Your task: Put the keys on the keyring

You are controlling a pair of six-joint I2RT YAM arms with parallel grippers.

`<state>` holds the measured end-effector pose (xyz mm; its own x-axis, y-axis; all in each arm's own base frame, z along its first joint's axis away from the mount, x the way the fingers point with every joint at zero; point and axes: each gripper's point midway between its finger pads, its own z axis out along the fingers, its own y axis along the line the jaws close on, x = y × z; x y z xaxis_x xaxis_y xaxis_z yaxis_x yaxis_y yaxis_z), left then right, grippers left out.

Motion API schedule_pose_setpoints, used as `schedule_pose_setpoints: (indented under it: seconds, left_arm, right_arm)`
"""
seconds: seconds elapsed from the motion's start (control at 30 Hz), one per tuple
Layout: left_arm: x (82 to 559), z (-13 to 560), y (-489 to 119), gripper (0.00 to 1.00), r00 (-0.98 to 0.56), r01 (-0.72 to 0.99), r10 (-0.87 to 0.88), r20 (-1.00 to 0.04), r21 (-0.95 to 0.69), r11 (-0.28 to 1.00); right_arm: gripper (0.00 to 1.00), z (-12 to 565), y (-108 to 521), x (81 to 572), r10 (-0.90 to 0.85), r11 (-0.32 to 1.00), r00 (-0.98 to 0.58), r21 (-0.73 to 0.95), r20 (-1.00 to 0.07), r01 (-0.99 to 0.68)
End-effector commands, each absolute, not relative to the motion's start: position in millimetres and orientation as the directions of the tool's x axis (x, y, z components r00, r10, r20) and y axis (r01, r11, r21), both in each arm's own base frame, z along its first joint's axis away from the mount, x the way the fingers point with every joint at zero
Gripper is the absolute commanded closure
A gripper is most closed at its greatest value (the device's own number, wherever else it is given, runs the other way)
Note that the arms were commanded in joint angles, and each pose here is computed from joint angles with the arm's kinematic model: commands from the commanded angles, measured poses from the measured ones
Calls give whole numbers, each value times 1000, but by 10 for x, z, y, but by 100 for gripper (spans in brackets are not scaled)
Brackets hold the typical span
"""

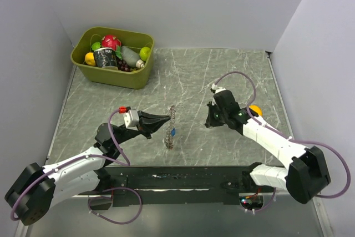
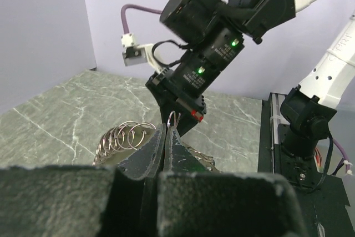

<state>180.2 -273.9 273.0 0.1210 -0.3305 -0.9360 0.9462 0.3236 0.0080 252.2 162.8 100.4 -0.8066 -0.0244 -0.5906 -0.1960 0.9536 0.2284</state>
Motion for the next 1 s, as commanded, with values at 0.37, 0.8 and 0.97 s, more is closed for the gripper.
schedule_pose_setpoints:
  seconds: [0.37,0.8,0.97]
  left_arm:
    - [1640,2989,-2740,99,194,958,-365,-910,96,271]
    - [1581,2987,-2764,99,192,965,-365,-911,109,237]
    - [1545,2984,-2785,99,189,970,-362,-913,118,211]
  right_arm:
    - [100,1954,2056,2326,-28,743,-551,351,-834,-570]
    - [100,2551,2355,1771,-55,381,-271,230,-961,-896]
    - [100,2682,2427,1571,-67,246,-213,191,-975,-950]
